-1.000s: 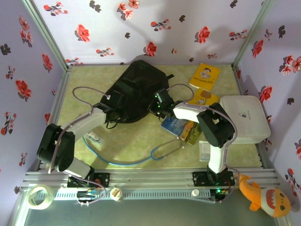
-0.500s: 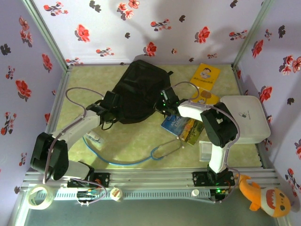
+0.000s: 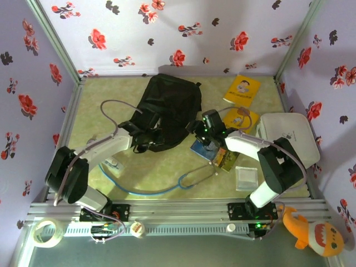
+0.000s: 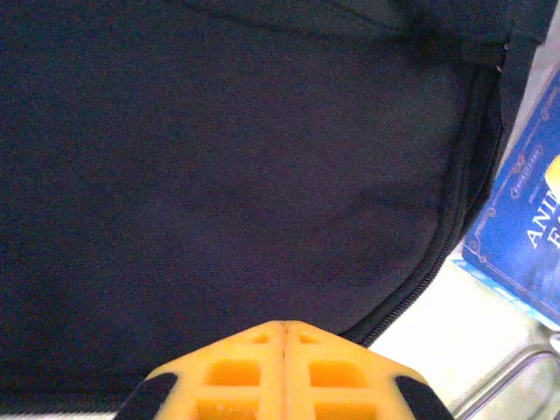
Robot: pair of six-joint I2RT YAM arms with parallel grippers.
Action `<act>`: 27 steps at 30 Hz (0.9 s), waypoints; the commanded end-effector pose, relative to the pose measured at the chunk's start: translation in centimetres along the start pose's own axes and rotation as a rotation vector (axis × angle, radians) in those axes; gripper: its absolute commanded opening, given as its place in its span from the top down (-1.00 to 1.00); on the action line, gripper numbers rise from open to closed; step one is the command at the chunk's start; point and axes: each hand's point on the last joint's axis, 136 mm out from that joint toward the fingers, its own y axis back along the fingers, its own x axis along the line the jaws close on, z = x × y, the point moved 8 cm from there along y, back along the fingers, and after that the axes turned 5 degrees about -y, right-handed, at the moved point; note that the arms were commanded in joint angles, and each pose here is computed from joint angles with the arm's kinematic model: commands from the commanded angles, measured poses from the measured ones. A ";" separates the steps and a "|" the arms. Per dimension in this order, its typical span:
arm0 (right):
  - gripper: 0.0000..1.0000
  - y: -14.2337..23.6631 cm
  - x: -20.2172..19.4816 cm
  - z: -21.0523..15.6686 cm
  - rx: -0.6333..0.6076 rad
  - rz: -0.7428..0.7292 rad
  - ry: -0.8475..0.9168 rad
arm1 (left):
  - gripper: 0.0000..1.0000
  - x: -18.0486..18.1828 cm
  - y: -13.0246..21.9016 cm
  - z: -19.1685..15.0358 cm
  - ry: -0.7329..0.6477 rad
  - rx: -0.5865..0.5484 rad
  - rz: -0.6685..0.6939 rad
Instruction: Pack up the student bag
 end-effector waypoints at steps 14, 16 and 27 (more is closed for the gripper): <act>0.00 -2.7 0.2 -1.6 0.077 0.065 -0.105 | 1.00 -3.3 -1.3 -0.1 -0.079 0.072 -0.099; 0.03 -3.1 0.3 -1.4 0.066 0.060 -0.096 | 1.00 -3.5 -1.2 -0.3 -0.093 0.080 -0.106; 0.51 -5.4 2.4 -0.1 0.091 0.011 0.109 | 1.00 -4.4 -1.8 -3.2 -0.078 0.078 -0.154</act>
